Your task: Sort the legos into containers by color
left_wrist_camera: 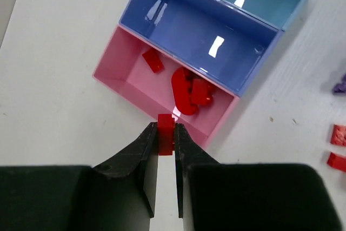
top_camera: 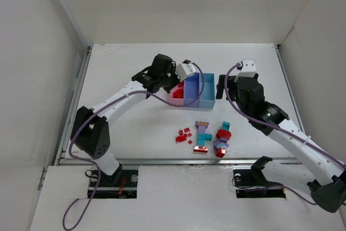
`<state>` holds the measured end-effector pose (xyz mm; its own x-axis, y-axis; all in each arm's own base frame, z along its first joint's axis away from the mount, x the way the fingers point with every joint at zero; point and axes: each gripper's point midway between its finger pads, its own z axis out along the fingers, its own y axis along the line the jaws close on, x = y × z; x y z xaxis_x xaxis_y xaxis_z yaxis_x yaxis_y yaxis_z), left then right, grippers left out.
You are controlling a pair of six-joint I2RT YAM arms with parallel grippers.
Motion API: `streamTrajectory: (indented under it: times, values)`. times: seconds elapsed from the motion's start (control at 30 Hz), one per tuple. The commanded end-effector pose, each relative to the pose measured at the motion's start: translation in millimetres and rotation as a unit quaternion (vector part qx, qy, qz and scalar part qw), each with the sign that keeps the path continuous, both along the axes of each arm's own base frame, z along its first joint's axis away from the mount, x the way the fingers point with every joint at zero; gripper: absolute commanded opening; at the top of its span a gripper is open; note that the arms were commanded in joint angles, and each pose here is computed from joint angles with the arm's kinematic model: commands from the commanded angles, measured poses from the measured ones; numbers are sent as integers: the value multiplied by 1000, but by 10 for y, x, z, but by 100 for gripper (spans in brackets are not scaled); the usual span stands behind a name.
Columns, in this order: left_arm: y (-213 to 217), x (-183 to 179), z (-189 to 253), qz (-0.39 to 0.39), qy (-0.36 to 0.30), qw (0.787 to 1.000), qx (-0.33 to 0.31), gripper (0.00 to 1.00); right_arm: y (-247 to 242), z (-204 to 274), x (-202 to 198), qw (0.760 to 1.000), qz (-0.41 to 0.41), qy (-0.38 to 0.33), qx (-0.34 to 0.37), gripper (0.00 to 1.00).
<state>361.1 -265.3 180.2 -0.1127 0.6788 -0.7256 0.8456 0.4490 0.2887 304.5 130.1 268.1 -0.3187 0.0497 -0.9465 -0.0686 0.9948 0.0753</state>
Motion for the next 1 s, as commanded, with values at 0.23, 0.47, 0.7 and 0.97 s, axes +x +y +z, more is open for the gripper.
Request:
streamTrajectory:
  times: [0.23,0.47,0.7,0.97]
  values:
    - [-105,514,-304,53,26,998,16,4,203,196,7,997,71,-15,-26,99]
    - [-52,471,-301,52,39,998,16,50,489,231,-90,984,175,-21,-37,99]
    - [-83,344,-3,55,49,997,-20,71,782,65,-283,956,289,9,-52,99]
    - [208,328,12,83,47,995,-17,70,885,-36,-379,944,325,25,-51,99]
